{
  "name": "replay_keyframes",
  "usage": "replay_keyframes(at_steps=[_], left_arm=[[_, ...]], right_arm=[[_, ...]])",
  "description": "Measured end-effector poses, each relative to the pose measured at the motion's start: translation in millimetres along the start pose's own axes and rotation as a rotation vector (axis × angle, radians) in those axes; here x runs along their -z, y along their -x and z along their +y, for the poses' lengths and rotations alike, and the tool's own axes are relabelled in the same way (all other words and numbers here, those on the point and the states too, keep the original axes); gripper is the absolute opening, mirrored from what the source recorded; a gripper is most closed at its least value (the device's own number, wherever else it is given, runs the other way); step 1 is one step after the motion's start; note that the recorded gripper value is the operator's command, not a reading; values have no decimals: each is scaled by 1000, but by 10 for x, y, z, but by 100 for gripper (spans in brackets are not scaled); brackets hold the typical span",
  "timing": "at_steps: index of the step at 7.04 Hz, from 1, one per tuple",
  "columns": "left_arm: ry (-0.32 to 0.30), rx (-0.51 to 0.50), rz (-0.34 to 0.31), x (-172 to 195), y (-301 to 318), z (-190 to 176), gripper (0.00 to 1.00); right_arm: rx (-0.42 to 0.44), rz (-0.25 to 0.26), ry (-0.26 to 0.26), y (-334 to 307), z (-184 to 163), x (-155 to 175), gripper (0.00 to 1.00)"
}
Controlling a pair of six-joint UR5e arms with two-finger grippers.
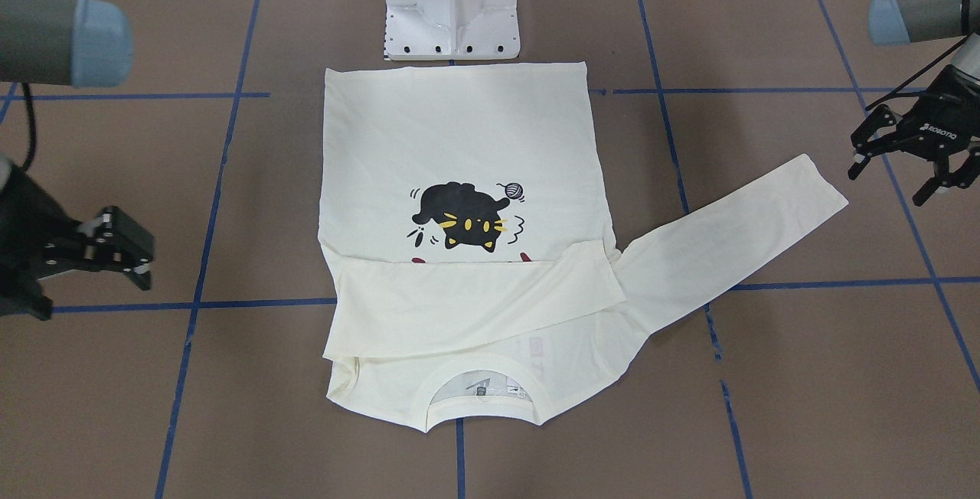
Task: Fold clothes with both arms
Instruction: 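Release the sleeve and lift the right gripper away while left arm approaches, then grasp the cuff of the other sleeve with the left gripper and lift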
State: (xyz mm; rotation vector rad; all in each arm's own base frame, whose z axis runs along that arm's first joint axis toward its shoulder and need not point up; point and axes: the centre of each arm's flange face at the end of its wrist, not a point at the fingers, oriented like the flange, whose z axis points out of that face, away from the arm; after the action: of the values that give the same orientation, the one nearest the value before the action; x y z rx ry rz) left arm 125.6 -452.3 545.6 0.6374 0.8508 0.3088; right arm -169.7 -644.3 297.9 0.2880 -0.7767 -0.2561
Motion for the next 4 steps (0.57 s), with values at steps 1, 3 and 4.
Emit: replay_keyframes(at_steps=[1,3,4], left_arm=[[25,-16,3,-125,-110,233,94],[75,-72,-16,-384,-324,651,93],[97,-96,-31,-470,-377,848,93]], right_arm=[[40,-3,7,-470,327,59,100],[60,1,5,-765,708,136,100],[61,2,5,-795,784,146,100]])
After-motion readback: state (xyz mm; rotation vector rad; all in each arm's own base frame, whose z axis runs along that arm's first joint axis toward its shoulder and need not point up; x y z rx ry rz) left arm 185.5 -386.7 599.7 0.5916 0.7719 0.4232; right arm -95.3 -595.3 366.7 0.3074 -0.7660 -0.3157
